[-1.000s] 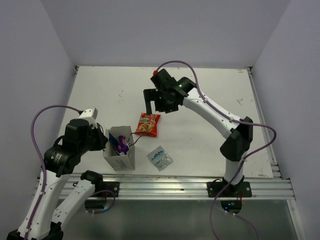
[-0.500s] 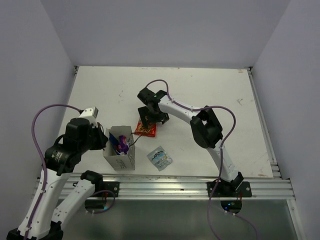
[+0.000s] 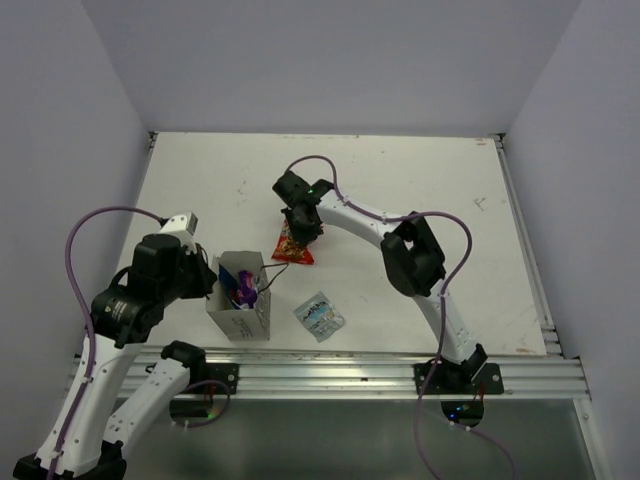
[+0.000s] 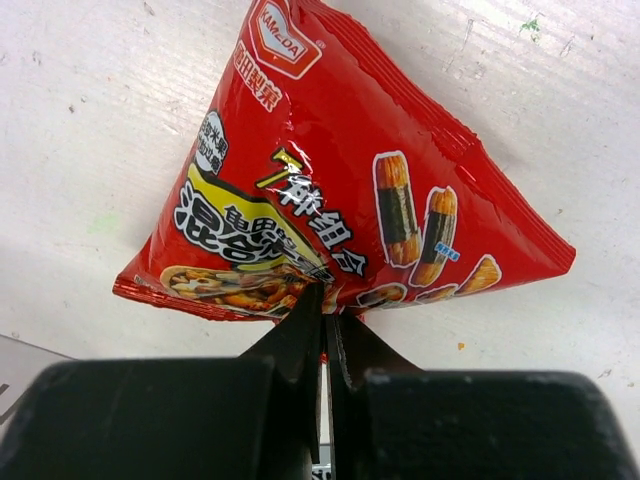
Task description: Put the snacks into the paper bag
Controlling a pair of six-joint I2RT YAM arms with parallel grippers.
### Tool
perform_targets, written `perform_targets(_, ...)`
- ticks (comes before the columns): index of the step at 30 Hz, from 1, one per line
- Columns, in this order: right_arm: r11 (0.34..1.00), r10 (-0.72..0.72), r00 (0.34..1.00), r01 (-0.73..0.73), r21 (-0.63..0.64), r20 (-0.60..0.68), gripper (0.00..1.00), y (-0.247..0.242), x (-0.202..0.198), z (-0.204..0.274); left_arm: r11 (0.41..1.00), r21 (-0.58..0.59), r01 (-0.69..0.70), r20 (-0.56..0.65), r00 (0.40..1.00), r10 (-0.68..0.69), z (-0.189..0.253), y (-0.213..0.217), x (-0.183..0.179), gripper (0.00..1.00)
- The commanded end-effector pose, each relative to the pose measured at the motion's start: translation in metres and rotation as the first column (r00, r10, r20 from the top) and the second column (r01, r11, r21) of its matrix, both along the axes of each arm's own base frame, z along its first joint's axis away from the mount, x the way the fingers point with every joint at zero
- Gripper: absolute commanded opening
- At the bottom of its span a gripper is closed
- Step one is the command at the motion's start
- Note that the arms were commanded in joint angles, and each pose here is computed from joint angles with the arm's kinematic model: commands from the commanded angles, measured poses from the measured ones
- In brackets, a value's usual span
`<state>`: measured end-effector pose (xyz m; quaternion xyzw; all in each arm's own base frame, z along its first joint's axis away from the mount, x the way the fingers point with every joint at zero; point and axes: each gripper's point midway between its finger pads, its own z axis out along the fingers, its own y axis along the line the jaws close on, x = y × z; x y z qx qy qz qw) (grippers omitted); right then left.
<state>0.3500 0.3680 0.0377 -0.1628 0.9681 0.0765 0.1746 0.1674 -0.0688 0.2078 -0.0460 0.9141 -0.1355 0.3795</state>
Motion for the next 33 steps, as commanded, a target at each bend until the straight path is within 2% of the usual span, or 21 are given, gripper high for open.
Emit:
perform_targets(1, 0.999, 0.017, 0.999, -0.016, -0.033, 0.032, 0.0, -0.012, 0.0, 0.015, 1.0, -0.019, 0.007, 0.059, 0.998, -0.006, 0.016, -0.004, 0.009, 0.0)
perform_targets(3, 1.0, 0.031, 0.996, -0.03, -0.007, 0.079, 0.0, -0.012, 0.0, 0.05, 1.0, -0.02, 0.009, 0.059, 0.998, -0.007, 0.015, -0.004, 0.009, 0.0)
perform_targets(5, 0.995, 0.055, 0.977, -0.07, 0.065, 0.204, 0.0, -0.004, -0.002, 0.12, 1.0, -0.023, 0.012, 0.058, 0.998, -0.011, 0.014, -0.005, 0.009, 0.0)
perform_targets(9, 0.972, 0.118, 0.934, -0.178, 0.153, 0.336, 0.0, 0.007, -0.037, 0.227, 1.0, -0.022, 0.013, 0.053, 0.999, -0.012, 0.011, -0.006, 0.01, 0.0)
perform_targets(12, 0.938, 0.19, 0.903, -0.283, 0.201, 0.385, 0.0, 0.027, -0.078, 0.275, 0.999, -0.033, 0.034, 0.051, 0.998, -0.032, 0.012, -0.01, 0.011, 0.0)
perform_targets(15, 0.892, 0.251, 0.891, -0.365, 0.268, 0.379, 0.0, 0.046, -0.114, 0.295, 0.999, -0.033, 0.041, 0.05, 0.998, -0.04, 0.011, -0.011, 0.011, 0.0)
perform_targets(19, 0.851, 0.331, 0.88, -0.434, 0.296, 0.34, 0.0, 0.066, -0.155, 0.291, 0.998, -0.038, 0.046, 0.053, 0.998, -0.044, 0.013, -0.012, 0.011, 0.0)
perform_targets(24, 0.835, 0.435, 0.866, -0.491, 0.248, 0.247, 0.0, 0.078, -0.19, 0.249, 0.998, -0.048, 0.048, 0.065, 0.997, -0.044, 0.017, -0.013, 0.01, 0.0)
perform_targets(30, 0.829, 0.508, 0.846, -0.531, 0.172, 0.164, 0.0, 0.086, -0.204, 0.204, 0.998, -0.054, 0.044, 0.077, 0.996, -0.04, 0.02, -0.012, 0.007, 0.0)
perform_targets(33, 0.831, 0.522, 0.843, -0.537, 0.144, 0.131, 0.0, 0.085, -0.206, 0.195, 0.998, -0.054, 0.041, 0.079, 0.996, -0.037, 0.02, -0.011, 0.006, 0.0)
